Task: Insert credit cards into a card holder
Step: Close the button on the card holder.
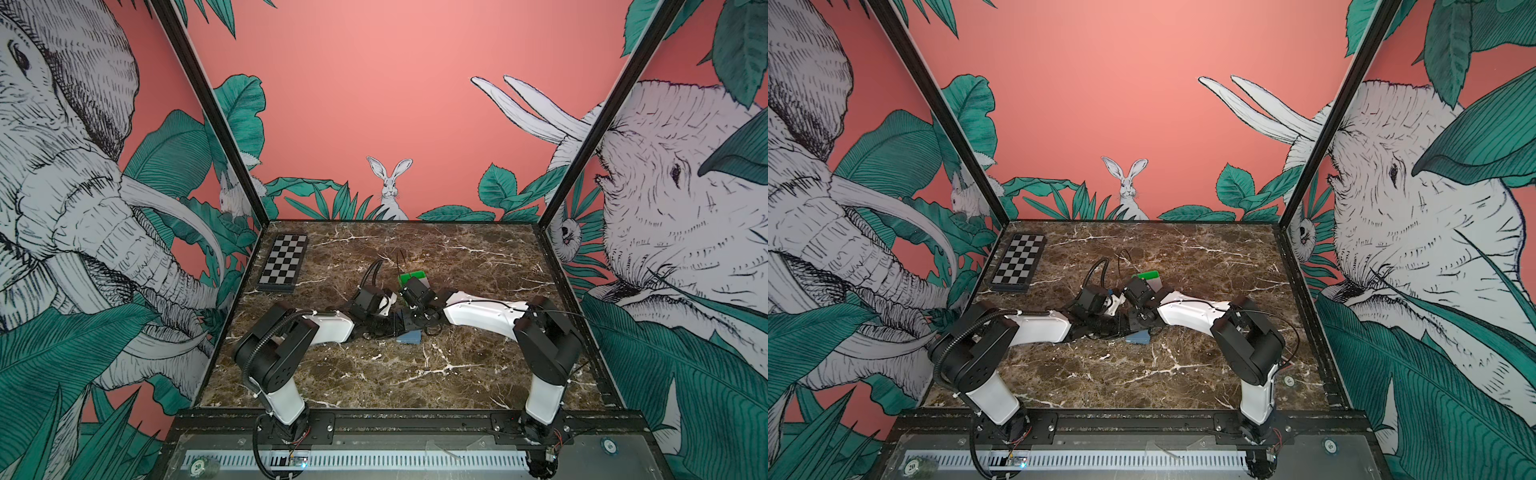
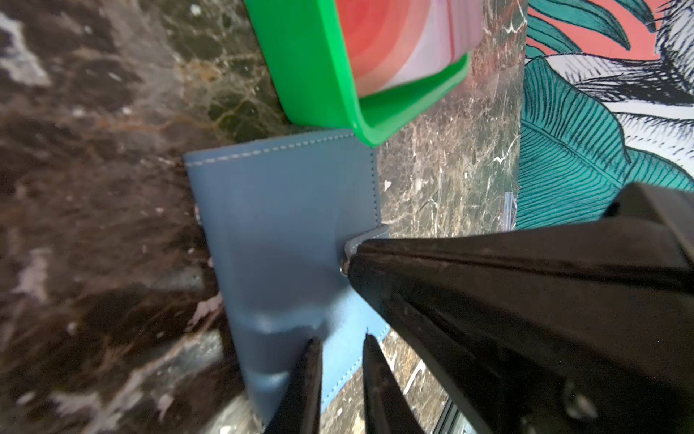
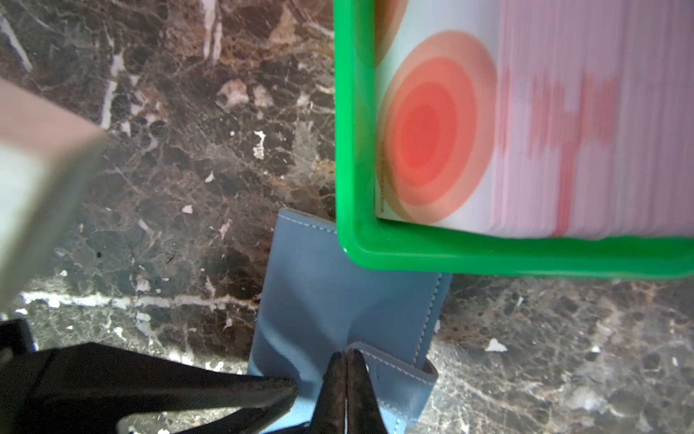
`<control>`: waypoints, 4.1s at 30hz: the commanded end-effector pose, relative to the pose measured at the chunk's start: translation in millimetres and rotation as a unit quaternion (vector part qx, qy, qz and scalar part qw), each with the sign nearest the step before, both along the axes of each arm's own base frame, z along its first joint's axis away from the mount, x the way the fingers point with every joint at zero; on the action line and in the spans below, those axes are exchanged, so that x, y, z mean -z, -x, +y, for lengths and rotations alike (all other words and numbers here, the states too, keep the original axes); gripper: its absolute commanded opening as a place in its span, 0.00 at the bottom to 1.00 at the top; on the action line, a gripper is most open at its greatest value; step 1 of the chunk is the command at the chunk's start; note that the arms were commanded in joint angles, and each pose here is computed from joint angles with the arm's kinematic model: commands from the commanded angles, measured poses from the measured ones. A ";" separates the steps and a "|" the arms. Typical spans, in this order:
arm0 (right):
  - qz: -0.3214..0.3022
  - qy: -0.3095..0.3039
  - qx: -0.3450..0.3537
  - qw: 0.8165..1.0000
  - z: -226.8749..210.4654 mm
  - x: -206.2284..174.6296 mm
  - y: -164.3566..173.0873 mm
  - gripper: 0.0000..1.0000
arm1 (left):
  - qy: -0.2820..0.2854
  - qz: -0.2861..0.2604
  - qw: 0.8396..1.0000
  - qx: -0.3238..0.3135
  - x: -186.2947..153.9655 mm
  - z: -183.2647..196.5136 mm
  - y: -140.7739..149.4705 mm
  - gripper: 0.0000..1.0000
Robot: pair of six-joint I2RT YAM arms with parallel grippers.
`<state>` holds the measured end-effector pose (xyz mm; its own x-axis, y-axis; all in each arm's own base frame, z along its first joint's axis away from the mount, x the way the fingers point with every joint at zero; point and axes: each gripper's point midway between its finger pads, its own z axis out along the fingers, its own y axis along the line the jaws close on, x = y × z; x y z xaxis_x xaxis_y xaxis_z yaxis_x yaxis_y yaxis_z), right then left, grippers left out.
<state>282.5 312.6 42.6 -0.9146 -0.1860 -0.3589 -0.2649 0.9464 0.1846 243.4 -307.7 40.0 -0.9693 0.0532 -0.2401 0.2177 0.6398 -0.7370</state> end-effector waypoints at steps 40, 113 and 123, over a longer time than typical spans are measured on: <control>0.105 0.119 0.043 0.986 -53.4 59.3 29.9 0.00 | -0.036 0.026 0.999 -0.002 19.6 12.7 15.6 0.21; 0.069 0.014 -0.003 0.998 -22.2 0.9 8.1 0.16 | -0.036 0.025 0.999 -0.006 20.3 13.7 15.8 0.21; 0.074 0.029 -0.011 0.997 -20.4 6.0 11.5 0.14 | -0.036 0.025 0.999 -0.005 20.5 13.9 16.0 0.21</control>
